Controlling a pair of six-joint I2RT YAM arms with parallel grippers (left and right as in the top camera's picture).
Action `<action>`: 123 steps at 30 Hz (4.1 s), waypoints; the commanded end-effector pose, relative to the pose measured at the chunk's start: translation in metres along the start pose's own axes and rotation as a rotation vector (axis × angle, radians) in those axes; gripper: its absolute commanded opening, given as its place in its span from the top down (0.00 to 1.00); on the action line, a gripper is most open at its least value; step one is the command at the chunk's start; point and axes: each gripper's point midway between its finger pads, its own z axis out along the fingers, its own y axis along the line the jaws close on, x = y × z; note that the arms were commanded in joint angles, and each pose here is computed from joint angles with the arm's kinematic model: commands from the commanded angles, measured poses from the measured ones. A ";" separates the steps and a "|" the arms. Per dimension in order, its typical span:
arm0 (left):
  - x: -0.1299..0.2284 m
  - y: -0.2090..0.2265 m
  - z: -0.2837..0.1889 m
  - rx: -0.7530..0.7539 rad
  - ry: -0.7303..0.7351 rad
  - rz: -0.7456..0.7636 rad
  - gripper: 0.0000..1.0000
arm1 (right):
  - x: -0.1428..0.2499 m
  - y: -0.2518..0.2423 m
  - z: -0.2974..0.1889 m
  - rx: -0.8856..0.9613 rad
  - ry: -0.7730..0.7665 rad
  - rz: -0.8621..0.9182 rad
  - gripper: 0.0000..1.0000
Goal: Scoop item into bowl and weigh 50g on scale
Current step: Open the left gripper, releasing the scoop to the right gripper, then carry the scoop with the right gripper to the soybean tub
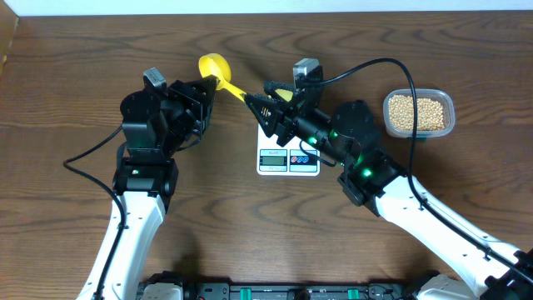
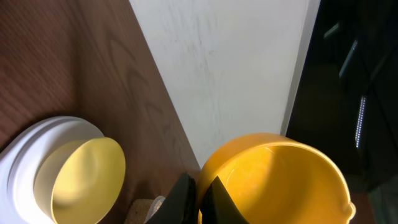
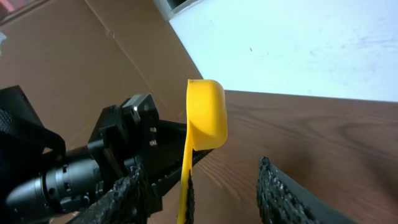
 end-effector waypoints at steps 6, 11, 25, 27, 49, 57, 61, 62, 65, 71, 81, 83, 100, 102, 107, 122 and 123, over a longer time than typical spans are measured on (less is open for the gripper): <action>0.005 -0.006 -0.002 0.018 0.028 0.037 0.93 | 0.001 0.010 0.001 -0.011 0.005 0.014 0.51; 0.007 -0.006 -0.002 0.020 0.039 0.046 0.93 | 0.010 0.005 0.001 0.008 0.043 0.025 0.51; 0.013 -0.007 -0.003 0.027 0.072 0.076 0.93 | 0.012 0.009 0.001 -0.015 0.055 0.026 0.59; 0.014 -0.007 -0.003 0.029 0.079 0.076 0.93 | 0.013 0.011 0.001 -0.026 0.061 0.027 0.60; 0.016 -0.007 -0.003 0.031 0.090 0.083 0.93 | 0.016 0.016 0.000 -0.055 0.078 0.031 0.86; 0.018 -0.008 -0.003 0.035 0.105 0.084 0.93 | 0.016 0.016 0.000 -0.055 0.078 0.031 0.89; 0.019 -0.008 -0.003 0.035 0.107 0.088 0.93 | 0.016 0.016 0.000 -0.055 0.077 0.031 0.88; 0.019 -0.008 -0.003 0.035 0.108 0.088 0.93 | 0.016 0.016 0.000 -0.055 0.077 0.031 0.88; 0.019 -0.008 -0.003 0.036 0.108 0.088 0.93 | 0.016 0.016 0.000 -0.055 0.077 0.031 0.92; 0.019 -0.008 -0.003 0.036 0.108 0.088 0.93 | 0.016 0.016 0.000 -0.055 0.077 0.031 0.99; 0.019 -0.008 -0.003 0.036 0.108 0.088 0.49 | 0.008 0.007 0.001 -0.005 0.036 0.026 0.99; 0.019 -0.008 -0.003 0.035 0.108 0.087 0.36 | 0.005 0.001 0.001 0.030 0.016 0.025 0.99; 0.022 -0.007 -0.004 0.052 0.119 0.403 0.07 | -0.056 -0.084 -0.046 0.492 -0.150 -0.065 0.99; 0.022 -0.005 -0.004 0.049 0.120 0.446 0.07 | -0.066 -0.095 -0.062 0.551 -0.127 -0.056 0.99; 0.025 -0.002 -0.004 0.050 0.141 0.553 0.07 | -0.081 -0.125 -0.113 0.747 0.002 -0.008 0.99; 0.035 0.024 -0.016 -0.188 0.244 0.810 0.06 | -0.063 -0.207 -0.247 1.012 0.251 0.219 0.99; 0.031 0.025 -0.019 -0.244 0.229 0.833 0.06 | -0.063 -0.212 -0.257 1.039 0.249 0.240 0.99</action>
